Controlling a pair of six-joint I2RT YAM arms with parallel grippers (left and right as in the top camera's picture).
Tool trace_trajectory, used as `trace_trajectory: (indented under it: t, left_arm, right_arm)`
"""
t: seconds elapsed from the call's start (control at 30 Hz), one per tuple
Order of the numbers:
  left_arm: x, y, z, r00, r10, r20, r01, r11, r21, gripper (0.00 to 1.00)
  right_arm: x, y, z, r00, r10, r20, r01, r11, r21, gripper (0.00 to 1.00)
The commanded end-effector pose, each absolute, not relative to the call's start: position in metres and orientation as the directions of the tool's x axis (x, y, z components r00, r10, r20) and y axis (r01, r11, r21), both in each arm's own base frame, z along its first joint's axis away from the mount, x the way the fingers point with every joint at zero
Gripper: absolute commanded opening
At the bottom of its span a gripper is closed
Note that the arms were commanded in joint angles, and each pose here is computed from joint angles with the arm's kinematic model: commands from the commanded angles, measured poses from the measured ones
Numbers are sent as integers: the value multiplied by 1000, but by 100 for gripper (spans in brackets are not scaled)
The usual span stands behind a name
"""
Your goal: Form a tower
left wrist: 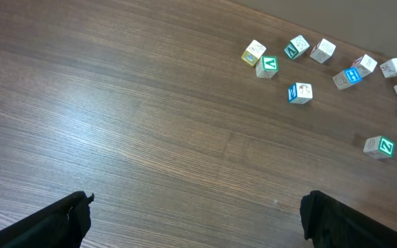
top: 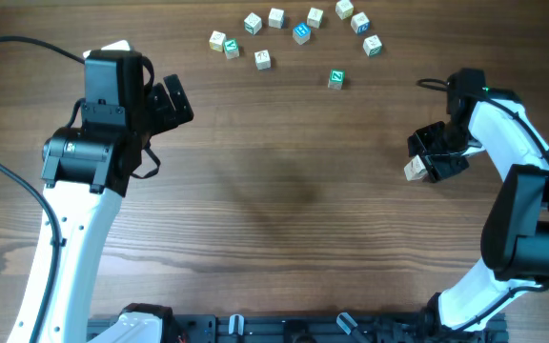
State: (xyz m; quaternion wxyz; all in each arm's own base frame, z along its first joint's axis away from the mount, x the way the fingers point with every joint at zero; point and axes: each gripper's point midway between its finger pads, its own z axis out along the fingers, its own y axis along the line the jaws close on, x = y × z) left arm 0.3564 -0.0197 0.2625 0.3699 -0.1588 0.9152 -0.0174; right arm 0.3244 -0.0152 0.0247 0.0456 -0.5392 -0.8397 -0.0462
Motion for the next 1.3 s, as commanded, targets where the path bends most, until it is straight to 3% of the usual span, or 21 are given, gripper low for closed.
trace_trajectory:
  t: [0.0, 0.13, 0.27, 0.43, 1.07, 1.27]
  left_arm:
    - [356, -16, 262, -669, -318, -672, -297, 943, -151, 100]
    - [356, -16, 262, -669, -318, -672, -297, 943, -151, 100]
    - [356, -16, 262, -669, -318, -672, -297, 943, -151, 100]
    - [356, -16, 262, -669, -318, -672, -297, 943, -151, 100]
    - [356, -16, 262, -669, -318, -672, -297, 943, -151, 100]
    - [356, -16, 262, -669, -318, -672, -297, 943, -151, 100]
  right_arm:
    - [322, -16, 20, -425, 897, 121, 904, 428, 9, 58]
    - [322, -17, 19, -426, 897, 118, 904, 428, 7, 59]
    - [316, -16, 10, -424, 897, 122, 904, 427, 2, 65]
    - [318, -16, 7, -423, 899, 117, 905, 425, 11, 65]
    - [320, -16, 7, -423, 899, 111, 906, 424, 20, 39]
    - [320, -16, 7, -422, 900, 111, 906, 423, 20, 37]
